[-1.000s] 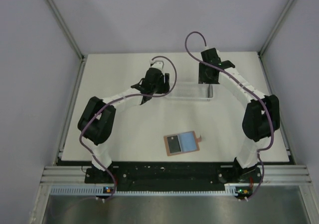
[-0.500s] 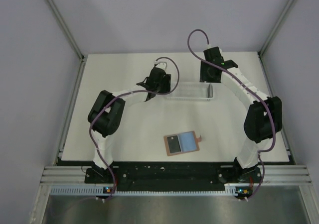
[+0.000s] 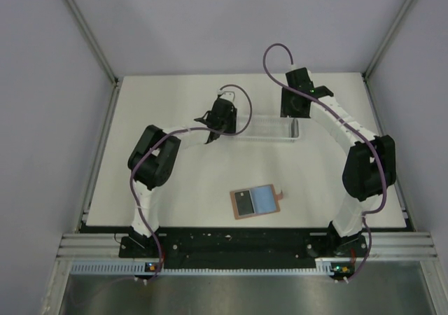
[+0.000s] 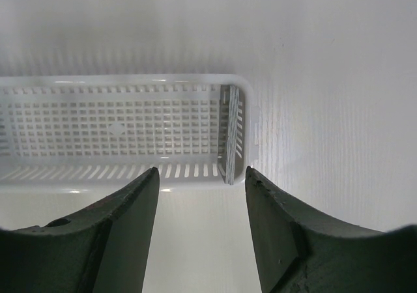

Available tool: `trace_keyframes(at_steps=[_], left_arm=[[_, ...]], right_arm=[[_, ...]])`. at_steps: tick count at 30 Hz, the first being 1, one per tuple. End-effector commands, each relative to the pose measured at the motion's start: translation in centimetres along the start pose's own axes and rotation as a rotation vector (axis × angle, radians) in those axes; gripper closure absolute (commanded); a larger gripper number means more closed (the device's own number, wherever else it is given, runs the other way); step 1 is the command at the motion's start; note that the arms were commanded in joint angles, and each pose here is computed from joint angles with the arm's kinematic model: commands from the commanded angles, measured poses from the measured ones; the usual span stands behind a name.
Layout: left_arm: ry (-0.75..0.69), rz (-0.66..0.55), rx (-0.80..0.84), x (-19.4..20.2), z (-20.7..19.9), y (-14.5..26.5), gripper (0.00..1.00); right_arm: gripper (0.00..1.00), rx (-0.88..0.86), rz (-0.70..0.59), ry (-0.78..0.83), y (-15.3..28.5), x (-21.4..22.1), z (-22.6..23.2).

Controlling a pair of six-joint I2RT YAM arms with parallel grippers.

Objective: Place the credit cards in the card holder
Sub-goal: Pick up the credit card from the storage box.

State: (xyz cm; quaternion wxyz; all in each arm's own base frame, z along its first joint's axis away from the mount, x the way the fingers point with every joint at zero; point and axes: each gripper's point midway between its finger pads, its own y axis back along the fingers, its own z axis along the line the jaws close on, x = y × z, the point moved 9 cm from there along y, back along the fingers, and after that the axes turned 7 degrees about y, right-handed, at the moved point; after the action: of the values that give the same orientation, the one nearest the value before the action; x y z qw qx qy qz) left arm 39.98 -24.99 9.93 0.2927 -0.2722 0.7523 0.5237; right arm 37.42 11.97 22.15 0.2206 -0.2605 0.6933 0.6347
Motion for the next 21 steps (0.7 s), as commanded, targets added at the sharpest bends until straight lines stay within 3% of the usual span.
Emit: trace_keyframes(at_steps=[1,9,21], left_arm=[[0.009,-0.040,0.028,-1.1,-0.4,0.2,0.62],[0.002,-0.033,0.001,-0.9,0.1,1.4,0.73],[0.023,-0.038,-0.109,0.6,1.9,3.4,0.72]], right_arm=[[0.44,-0.002,-0.069,-0.026,1.5,-1.2,-0.8],[0.44,-0.017,-0.047,-0.017,0.7,-1.0,-0.5],[0.43,-0.113,0.039,-0.021,-1.8,0.1,1.1]])
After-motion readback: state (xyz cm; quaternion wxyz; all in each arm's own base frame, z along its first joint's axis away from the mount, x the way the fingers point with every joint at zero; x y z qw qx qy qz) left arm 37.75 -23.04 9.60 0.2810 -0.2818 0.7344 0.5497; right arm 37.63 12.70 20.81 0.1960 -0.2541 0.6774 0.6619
